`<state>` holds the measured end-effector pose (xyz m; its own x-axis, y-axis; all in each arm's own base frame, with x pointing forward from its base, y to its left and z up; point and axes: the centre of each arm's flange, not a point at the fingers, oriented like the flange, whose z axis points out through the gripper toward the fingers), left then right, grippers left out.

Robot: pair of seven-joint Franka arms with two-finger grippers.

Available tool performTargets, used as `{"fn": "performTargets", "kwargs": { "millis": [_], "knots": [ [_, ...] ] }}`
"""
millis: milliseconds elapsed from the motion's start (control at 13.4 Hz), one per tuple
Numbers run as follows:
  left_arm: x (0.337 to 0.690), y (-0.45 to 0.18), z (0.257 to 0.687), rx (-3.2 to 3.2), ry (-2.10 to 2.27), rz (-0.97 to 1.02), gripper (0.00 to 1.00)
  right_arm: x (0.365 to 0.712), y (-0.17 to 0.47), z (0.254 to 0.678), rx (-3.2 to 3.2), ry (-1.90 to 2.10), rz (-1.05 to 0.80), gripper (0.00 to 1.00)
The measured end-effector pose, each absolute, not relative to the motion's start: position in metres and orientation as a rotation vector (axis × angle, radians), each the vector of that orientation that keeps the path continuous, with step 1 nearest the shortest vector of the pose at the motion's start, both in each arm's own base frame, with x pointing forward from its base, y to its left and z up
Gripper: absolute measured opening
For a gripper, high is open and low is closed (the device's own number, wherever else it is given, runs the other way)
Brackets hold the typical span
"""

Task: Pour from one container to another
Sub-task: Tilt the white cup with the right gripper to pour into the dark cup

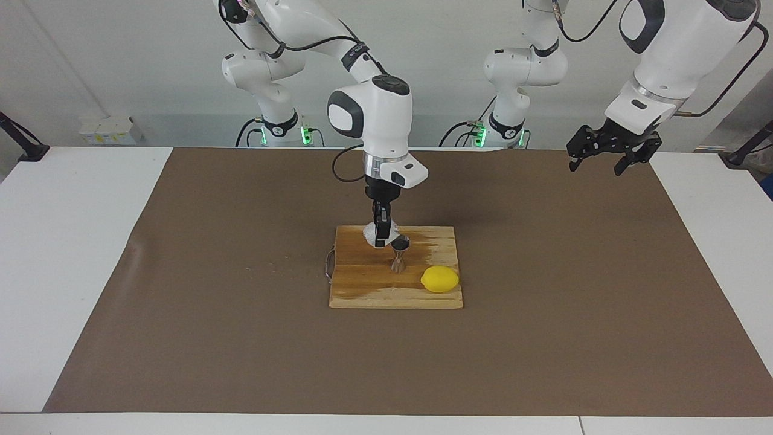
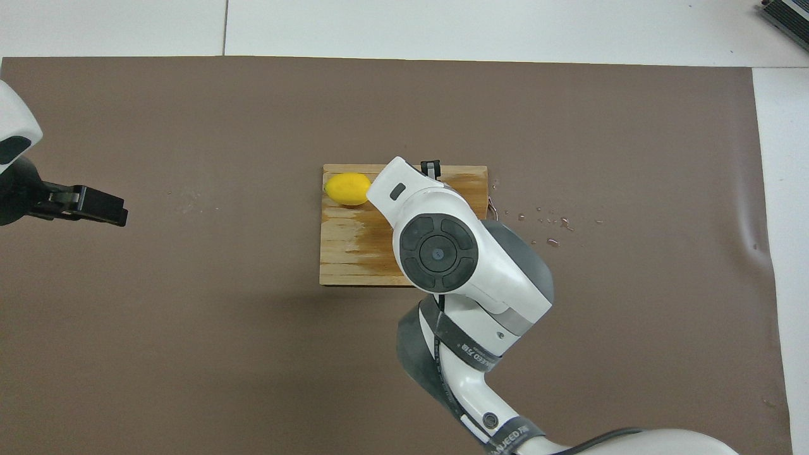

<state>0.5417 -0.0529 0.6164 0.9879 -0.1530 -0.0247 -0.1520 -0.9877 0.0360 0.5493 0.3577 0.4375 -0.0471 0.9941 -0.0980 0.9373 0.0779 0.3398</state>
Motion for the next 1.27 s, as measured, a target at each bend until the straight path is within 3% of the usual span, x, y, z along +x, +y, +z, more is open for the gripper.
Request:
{"fn": "performTargets", "kwargs": {
  "millis": [1265],
  "knots": [
    [0.5417, -0.0529, 0.6164, 3.098, -0.238, -0.043, 1.0, 0.5482, 0.3616, 0.4361, 1.945, 2.016, 0.276, 0.5]
  ]
}}
